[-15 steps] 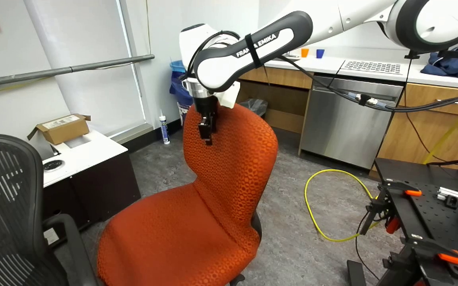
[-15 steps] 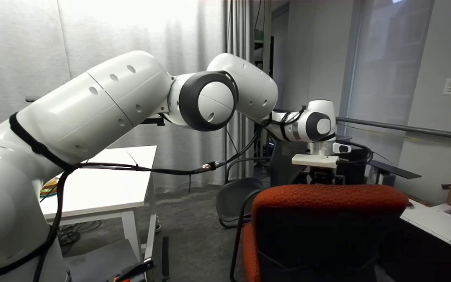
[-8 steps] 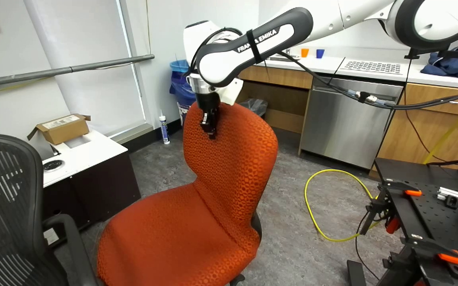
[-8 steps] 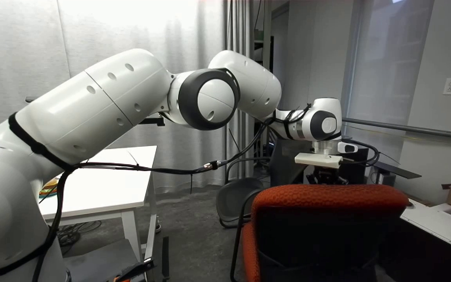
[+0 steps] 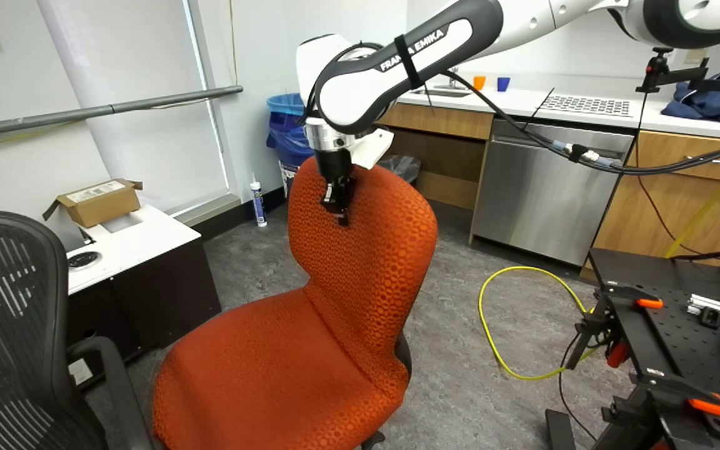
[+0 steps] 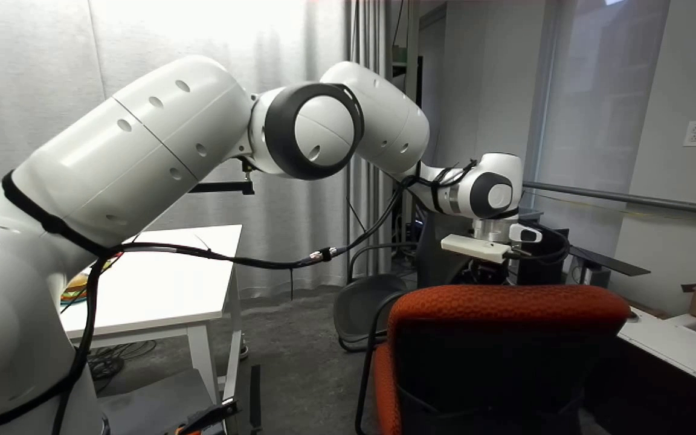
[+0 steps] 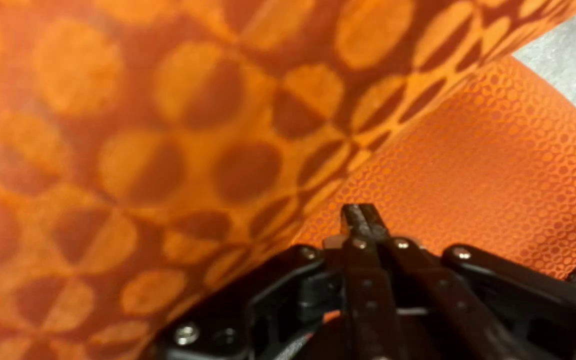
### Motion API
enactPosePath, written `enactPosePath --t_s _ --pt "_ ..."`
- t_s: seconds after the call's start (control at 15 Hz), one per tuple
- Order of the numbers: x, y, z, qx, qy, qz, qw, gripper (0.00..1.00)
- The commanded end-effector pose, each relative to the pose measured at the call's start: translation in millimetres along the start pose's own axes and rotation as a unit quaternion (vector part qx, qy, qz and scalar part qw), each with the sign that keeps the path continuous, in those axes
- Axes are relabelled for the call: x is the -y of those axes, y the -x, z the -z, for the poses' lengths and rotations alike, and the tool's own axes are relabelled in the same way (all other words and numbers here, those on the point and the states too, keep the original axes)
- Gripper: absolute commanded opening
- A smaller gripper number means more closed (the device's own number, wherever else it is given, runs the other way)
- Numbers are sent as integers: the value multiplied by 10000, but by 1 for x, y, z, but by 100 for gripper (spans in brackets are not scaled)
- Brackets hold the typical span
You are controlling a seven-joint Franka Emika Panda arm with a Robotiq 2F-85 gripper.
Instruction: Move the orange chair towards you
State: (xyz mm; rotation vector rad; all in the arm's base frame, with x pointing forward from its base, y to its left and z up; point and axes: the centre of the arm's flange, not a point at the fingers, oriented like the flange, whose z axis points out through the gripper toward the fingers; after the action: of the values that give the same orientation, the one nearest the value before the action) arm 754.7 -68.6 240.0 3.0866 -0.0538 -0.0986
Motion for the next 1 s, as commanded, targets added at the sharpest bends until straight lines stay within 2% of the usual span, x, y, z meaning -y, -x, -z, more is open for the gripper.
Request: enactPosePath --t_s 0.0,0.6,0.8,0.93 --pt "-6 64 8 151 -184 -498 9985 0" --pt "-12 91 29 -390 -102 -1292 9908 0" --pt "-9 100 36 -132 43 -1781 9839 0" --pt "-8 103 39 -142 191 -2092 9776 0"
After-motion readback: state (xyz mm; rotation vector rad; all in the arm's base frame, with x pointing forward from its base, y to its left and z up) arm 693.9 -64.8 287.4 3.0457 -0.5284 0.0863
